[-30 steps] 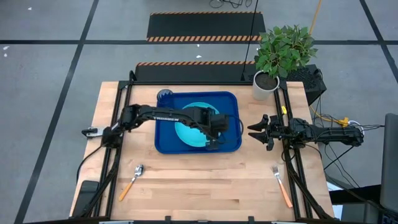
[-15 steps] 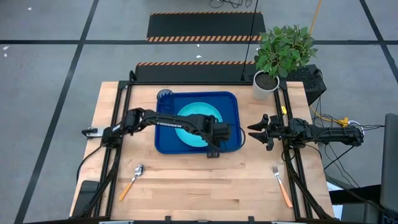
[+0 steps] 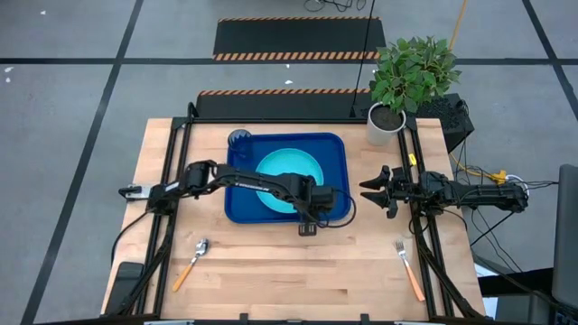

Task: Pick and place plate/cup/fork/spoon on tray
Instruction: Put the light blue plate on the middle of the serving tray, then adjust the serving tray

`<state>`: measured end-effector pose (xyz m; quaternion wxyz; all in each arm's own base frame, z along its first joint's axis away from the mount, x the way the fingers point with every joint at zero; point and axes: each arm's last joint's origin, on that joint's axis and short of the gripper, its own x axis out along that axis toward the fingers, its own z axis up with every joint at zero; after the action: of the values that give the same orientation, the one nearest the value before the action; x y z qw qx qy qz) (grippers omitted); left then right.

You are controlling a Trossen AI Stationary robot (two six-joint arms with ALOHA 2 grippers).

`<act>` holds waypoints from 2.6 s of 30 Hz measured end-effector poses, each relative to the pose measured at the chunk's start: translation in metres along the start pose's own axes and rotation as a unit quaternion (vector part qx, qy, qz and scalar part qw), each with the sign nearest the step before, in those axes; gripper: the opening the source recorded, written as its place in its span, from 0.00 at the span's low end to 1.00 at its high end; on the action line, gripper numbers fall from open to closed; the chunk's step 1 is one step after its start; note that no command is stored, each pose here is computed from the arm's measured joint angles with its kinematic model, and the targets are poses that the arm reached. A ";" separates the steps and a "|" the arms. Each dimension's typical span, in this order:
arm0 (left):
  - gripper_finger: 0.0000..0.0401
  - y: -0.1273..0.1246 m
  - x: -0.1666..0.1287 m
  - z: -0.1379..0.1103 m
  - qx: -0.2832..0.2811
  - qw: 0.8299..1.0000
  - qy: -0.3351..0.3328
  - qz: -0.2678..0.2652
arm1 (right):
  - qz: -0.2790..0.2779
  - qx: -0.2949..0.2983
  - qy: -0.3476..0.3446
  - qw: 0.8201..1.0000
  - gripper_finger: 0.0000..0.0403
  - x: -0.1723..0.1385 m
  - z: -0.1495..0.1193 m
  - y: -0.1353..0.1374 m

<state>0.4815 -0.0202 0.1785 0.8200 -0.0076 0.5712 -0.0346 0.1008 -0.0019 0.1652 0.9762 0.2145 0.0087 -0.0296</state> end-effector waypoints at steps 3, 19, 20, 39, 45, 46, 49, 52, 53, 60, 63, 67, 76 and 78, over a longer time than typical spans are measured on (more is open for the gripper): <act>0.25 0.004 0.004 -0.001 -0.002 1.000 0.000 0.002 | -0.001 0.000 0.002 1.000 0.45 0.000 0.000 0.000; 0.25 0.017 0.009 -0.003 -0.012 1.000 -0.002 0.006 | 0.000 -0.001 0.003 1.000 0.45 0.000 0.000 0.000; 0.25 0.017 0.009 -0.003 -0.012 1.000 0.000 0.006 | 0.000 -0.001 0.003 1.000 0.45 0.000 0.000 0.000; 0.25 0.002 -0.010 0.001 -0.018 1.000 0.019 0.001 | -0.001 -0.012 0.003 1.000 0.45 0.000 0.000 0.000; 0.25 -0.010 -0.045 0.024 -0.004 0.999 -0.032 -0.004 | -0.002 -0.013 0.002 1.000 0.45 0.000 0.000 0.000; 0.25 -0.012 -0.052 0.028 -0.001 0.999 -0.046 -0.005 | -0.003 -0.013 0.001 1.000 0.45 0.000 0.000 0.000; 0.25 -0.017 -0.071 0.037 0.004 0.997 -0.073 0.004 | -0.003 -0.012 0.001 1.000 0.45 0.000 0.000 0.000; 0.25 -0.018 -0.087 0.038 0.003 0.996 -0.075 0.039 | -0.003 -0.005 0.001 1.000 0.45 0.000 0.000 0.000; 0.25 -0.019 -0.091 0.036 0.001 0.996 -0.070 0.055 | -0.003 -0.005 0.000 1.000 0.45 0.000 0.000 0.000; 0.25 -0.011 -0.101 0.032 -0.017 0.990 -0.060 0.127 | -0.005 -0.004 -0.002 1.000 0.45 0.001 0.000 0.000; 0.25 -0.002 -0.101 0.040 -0.006 0.986 -0.099 0.131 | -0.018 -0.007 -0.008 1.000 0.45 0.001 0.001 -0.001; 0.25 0.027 -0.095 0.050 -0.013 0.977 -0.157 0.147 | -0.039 -0.024 -0.023 0.999 0.45 0.001 0.002 -0.002; 0.25 0.093 -0.062 0.030 -0.070 0.977 -0.126 0.158 | -0.020 -0.026 -0.058 0.998 0.45 0.000 0.009 0.002; 0.25 0.099 -0.063 0.026 -0.073 0.978 -0.109 0.161 | -0.021 -0.026 -0.055 0.998 0.45 0.001 0.009 0.001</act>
<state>0.4891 0.0816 0.2411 0.8694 0.0210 0.4731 0.1410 0.1014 -0.0043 0.1737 0.9797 0.1865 -0.0401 -0.0615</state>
